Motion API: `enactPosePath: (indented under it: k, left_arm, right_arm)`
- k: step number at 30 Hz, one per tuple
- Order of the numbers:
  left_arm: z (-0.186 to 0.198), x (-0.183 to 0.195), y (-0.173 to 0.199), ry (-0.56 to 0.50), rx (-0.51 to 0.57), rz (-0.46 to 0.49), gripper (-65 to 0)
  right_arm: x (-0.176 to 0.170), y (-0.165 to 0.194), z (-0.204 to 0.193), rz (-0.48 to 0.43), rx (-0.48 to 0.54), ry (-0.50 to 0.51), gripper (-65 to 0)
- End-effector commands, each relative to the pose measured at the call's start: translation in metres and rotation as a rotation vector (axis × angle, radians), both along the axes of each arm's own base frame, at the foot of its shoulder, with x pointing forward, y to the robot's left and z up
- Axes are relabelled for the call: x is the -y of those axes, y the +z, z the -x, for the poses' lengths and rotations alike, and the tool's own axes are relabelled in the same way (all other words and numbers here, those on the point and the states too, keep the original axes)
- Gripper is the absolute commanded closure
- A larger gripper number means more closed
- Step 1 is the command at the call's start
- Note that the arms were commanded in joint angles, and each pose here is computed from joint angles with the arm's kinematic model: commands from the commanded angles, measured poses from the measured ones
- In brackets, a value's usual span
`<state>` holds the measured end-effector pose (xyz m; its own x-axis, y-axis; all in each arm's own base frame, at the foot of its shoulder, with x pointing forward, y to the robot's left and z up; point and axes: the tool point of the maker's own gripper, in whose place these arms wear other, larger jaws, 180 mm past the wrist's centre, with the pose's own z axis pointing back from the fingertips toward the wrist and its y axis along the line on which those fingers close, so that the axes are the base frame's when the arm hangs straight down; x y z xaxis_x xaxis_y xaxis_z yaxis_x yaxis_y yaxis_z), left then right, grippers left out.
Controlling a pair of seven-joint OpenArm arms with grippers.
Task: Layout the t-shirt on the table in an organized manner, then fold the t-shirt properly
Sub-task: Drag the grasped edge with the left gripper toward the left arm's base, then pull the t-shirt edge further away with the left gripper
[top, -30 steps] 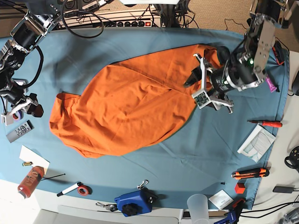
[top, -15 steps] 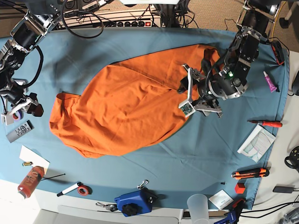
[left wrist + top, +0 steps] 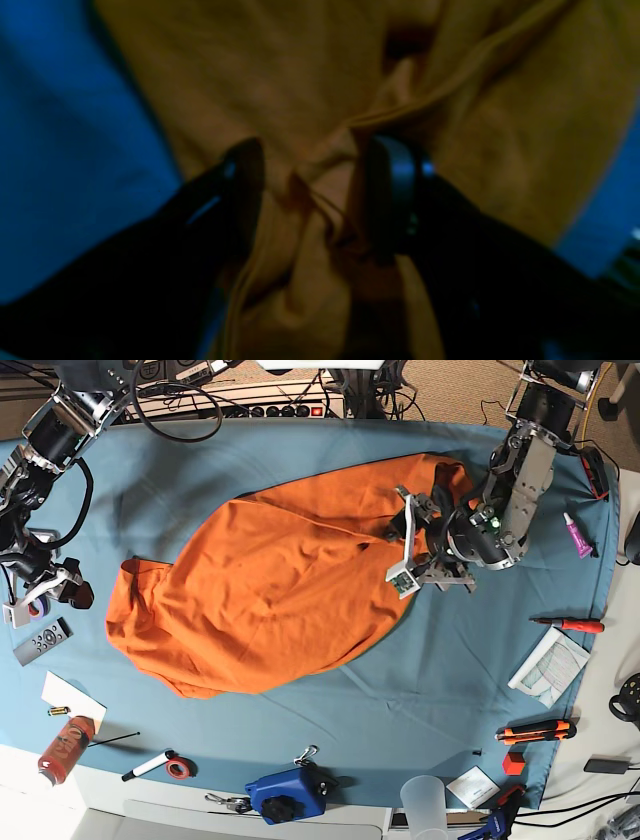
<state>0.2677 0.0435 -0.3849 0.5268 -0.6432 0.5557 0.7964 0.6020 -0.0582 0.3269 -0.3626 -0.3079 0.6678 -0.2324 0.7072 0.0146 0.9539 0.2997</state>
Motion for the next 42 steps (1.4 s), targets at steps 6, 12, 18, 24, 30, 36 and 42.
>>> enactPosePath:
  k: [6,12,18,24,30,36,42]
  left_arm:
    - [0.008,0.01,0.014,-0.037,-0.046,0.049,-9.5]
    - [0.006,0.014,0.035,-0.041,0.014,0.045,0.0]
    - [0.029,0.027,0.06,-0.09,0.093,0.061,0.0]
    - [0.078,0.028,0.076,-0.06,0.147,0.049,0.0]
    - [0.094,0.011,0.068,0.024,0.166,-0.038,0.0]
    - [0.095,0.013,0.07,0.071,0.18,0.001,-29.2]
    - [0.093,0.013,0.07,0.092,0.18,0.008,-30.5]
  right_arm:
    - [0.008,0.023,-0.009,0.024,0.069,-0.002,-23.8]
    - [0.008,0.023,-0.009,0.023,0.069,-0.002,-23.8]
    - [0.008,0.023,-0.009,0.024,0.068,-0.002,-23.8]
    - [0.008,0.022,-0.008,0.024,0.065,-0.001,-23.8]
    - [0.008,0.021,-0.007,0.024,0.055,0.003,-23.8]
    - [0.008,0.021,-0.007,0.023,0.055,0.003,-23.8]
    - [0.008,0.021,-0.007,0.024,0.055,0.003,-23.8]
